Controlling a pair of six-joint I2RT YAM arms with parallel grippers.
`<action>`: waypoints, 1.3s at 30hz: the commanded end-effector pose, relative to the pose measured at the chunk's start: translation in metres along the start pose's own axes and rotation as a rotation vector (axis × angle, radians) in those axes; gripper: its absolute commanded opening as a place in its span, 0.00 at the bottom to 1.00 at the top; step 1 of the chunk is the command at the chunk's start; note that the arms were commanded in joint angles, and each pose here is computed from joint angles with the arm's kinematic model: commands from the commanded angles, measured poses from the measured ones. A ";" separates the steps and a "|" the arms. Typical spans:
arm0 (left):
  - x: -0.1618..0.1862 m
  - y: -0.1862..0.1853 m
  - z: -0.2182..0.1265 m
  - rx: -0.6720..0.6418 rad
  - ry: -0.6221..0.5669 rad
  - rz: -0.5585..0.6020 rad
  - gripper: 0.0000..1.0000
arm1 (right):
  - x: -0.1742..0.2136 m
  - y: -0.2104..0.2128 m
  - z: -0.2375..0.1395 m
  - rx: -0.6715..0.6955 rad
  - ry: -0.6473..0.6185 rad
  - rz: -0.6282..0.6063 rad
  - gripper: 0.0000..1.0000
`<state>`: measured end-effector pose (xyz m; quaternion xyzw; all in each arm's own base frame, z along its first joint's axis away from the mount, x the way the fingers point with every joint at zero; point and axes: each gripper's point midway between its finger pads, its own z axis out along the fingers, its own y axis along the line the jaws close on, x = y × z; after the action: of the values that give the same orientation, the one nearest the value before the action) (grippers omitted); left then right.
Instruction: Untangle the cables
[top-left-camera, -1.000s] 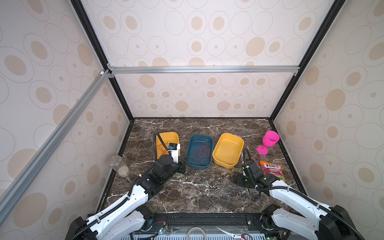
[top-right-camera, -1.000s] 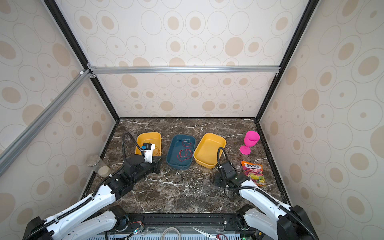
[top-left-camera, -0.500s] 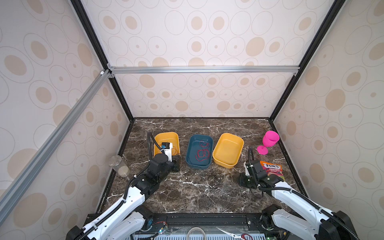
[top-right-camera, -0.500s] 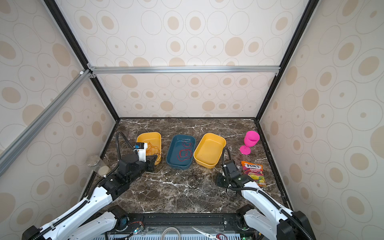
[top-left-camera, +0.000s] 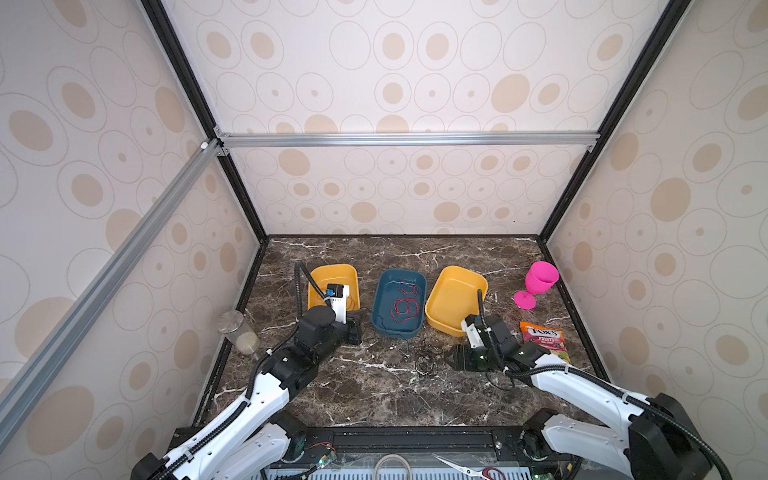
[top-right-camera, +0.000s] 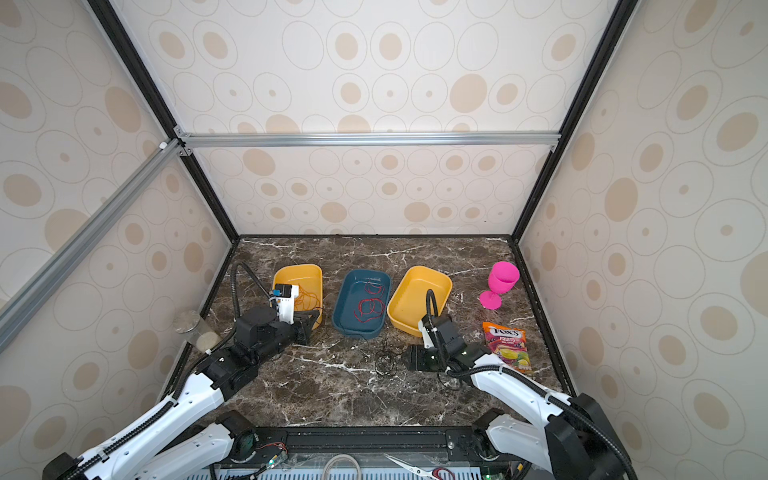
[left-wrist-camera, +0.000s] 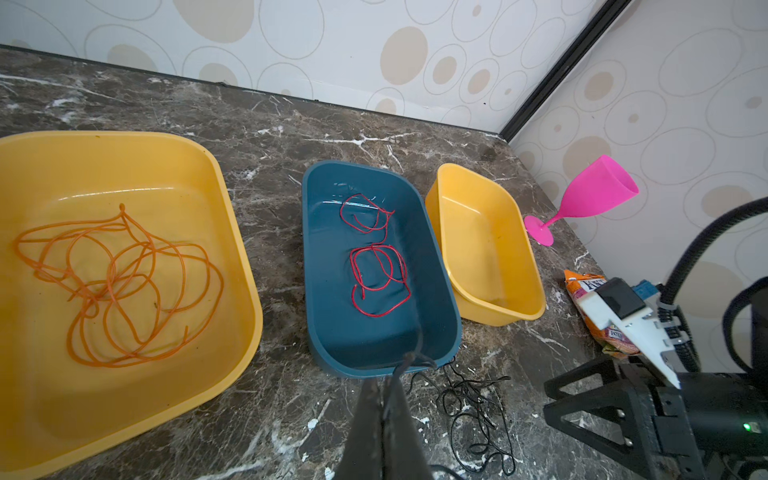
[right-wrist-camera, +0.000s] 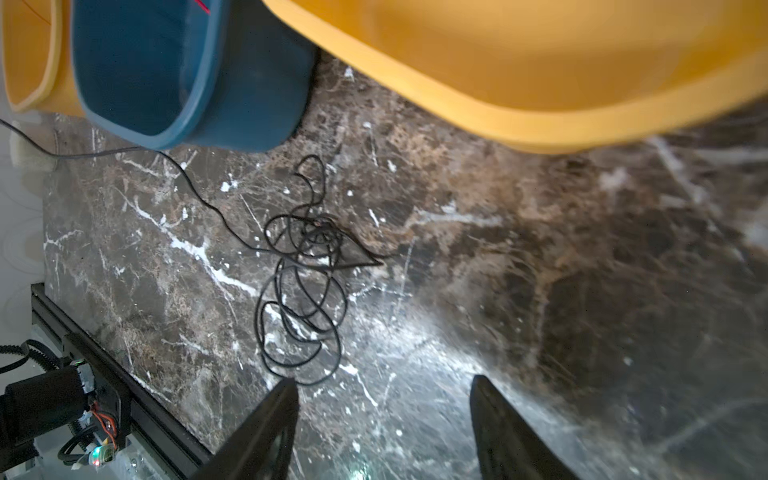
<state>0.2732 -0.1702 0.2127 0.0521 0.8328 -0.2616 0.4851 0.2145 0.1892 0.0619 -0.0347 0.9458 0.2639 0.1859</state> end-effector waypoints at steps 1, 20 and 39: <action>-0.031 -0.016 -0.014 0.046 -0.072 0.024 0.00 | -0.022 0.032 0.011 -0.075 -0.041 -0.064 0.68; -0.084 -0.010 -0.049 -0.064 -0.210 0.044 0.00 | -0.006 0.007 0.042 0.192 0.047 -0.149 0.00; -0.087 0.070 -0.083 -0.438 -0.248 -0.027 0.00 | 0.006 -0.083 -0.033 0.466 -0.020 0.038 0.00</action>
<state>0.2808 -0.0751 0.2785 -0.0659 0.8124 -0.1105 0.5687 0.2253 0.1238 0.0514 0.0069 0.9742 0.0731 0.2133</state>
